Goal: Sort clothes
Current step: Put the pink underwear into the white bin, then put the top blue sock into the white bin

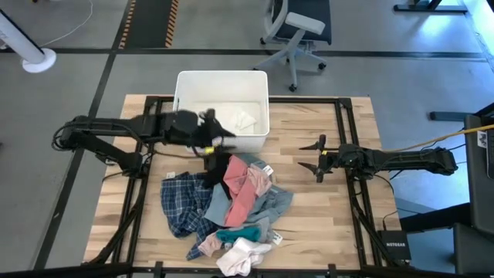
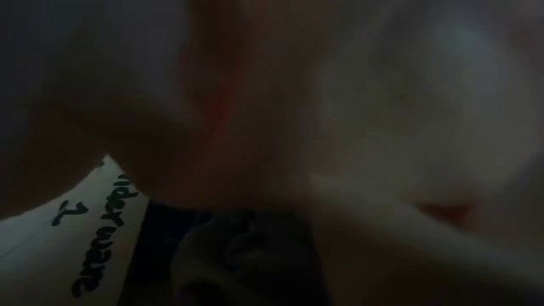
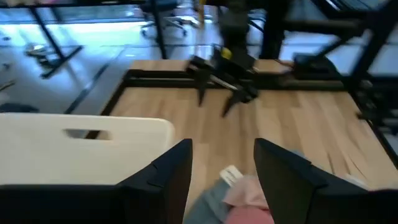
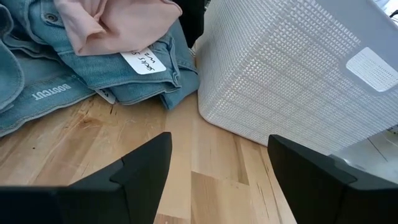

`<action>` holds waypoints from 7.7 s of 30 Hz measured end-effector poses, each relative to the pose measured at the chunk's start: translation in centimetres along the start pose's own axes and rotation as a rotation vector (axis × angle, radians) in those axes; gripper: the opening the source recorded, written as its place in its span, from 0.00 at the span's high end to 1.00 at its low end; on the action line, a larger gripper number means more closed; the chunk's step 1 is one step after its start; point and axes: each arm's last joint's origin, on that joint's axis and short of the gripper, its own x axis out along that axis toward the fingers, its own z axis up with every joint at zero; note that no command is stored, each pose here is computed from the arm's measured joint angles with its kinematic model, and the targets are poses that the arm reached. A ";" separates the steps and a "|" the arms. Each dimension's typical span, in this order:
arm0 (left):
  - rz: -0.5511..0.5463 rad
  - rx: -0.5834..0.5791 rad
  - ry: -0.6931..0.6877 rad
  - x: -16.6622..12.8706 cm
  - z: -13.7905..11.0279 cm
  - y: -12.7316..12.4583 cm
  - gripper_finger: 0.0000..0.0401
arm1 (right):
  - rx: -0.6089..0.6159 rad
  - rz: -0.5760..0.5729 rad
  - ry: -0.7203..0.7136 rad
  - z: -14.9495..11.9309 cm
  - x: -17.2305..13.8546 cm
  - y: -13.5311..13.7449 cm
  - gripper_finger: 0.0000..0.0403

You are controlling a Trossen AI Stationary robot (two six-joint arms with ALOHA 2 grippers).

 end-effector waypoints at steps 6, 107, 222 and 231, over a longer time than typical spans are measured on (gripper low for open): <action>-0.094 0.168 0.101 2.5 -1.5 -3.2 0.62 | 0.000 0.000 0.000 0.0 0.0 0.0 0.29; 0.271 0.486 0.035 4.2 0.2 -1.5 0.99 | 0.000 0.019 0.039 -0.3 0.3 0.2 0.29; 0.272 -0.206 0.267 -10.2 -0.1 7.9 0.57 | 0.021 -0.027 0.058 -0.3 0.3 0.1 0.29; 0.230 0.013 -0.187 -10.9 0.3 6.1 0.60 | 0.020 -0.026 0.058 -0.3 0.3 0.1 0.29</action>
